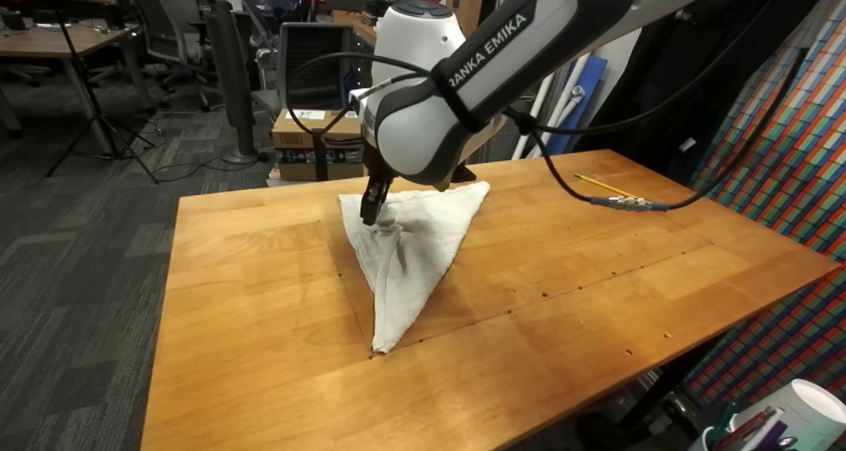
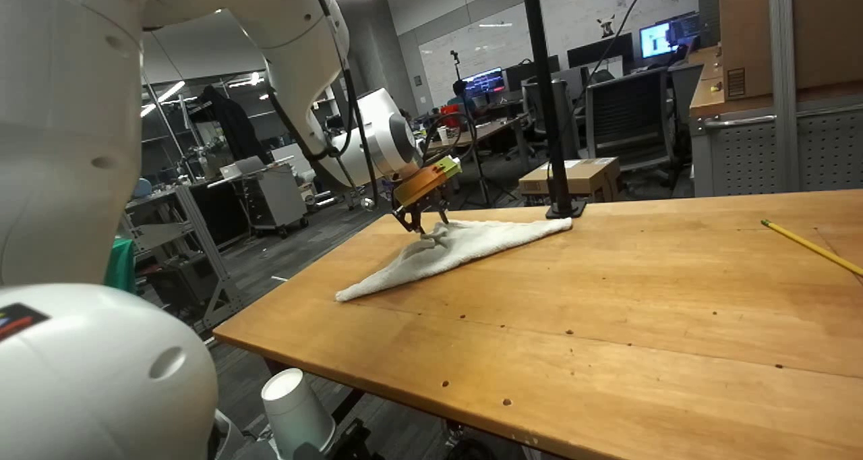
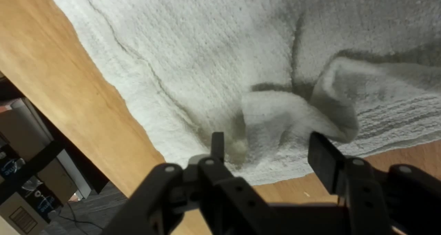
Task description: Fold the cloth on the table
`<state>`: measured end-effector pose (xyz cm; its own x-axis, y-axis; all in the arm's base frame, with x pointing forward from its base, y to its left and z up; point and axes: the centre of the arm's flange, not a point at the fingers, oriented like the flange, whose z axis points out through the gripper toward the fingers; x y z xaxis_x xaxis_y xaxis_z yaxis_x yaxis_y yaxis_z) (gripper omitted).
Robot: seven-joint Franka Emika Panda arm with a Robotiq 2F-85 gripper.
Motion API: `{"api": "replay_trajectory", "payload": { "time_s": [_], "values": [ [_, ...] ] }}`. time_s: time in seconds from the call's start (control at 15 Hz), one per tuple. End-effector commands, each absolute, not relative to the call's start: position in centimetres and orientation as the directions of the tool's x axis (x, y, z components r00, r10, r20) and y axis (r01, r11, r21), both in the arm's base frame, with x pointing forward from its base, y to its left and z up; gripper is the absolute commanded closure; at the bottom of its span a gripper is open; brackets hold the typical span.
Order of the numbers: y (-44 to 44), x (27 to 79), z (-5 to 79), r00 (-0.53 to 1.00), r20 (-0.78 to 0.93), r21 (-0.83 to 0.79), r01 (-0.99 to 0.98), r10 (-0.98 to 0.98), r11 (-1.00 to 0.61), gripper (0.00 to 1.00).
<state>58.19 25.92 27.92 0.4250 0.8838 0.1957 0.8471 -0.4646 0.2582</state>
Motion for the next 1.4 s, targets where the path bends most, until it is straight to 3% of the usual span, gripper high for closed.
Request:
{"api": "replay_trajectory", "payload": {
  "time_s": [0.0,0.07,1.0,1.33],
  "values": [
    [26.5,58.4,28.0,0.404,0.205,0.283,0.848,0.891,-0.449,0.04],
    [26.5,58.4,28.0,0.402,0.205,0.284,0.848,0.892,-0.447,0.0],
    [22.8,53.1,35.3,0.472,0.211,0.348,0.782,0.856,-0.518,0.0],
    [18.7,55.5,34.6,0.509,0.217,0.35,0.756,0.833,-0.553,0.0]
  ]
}}
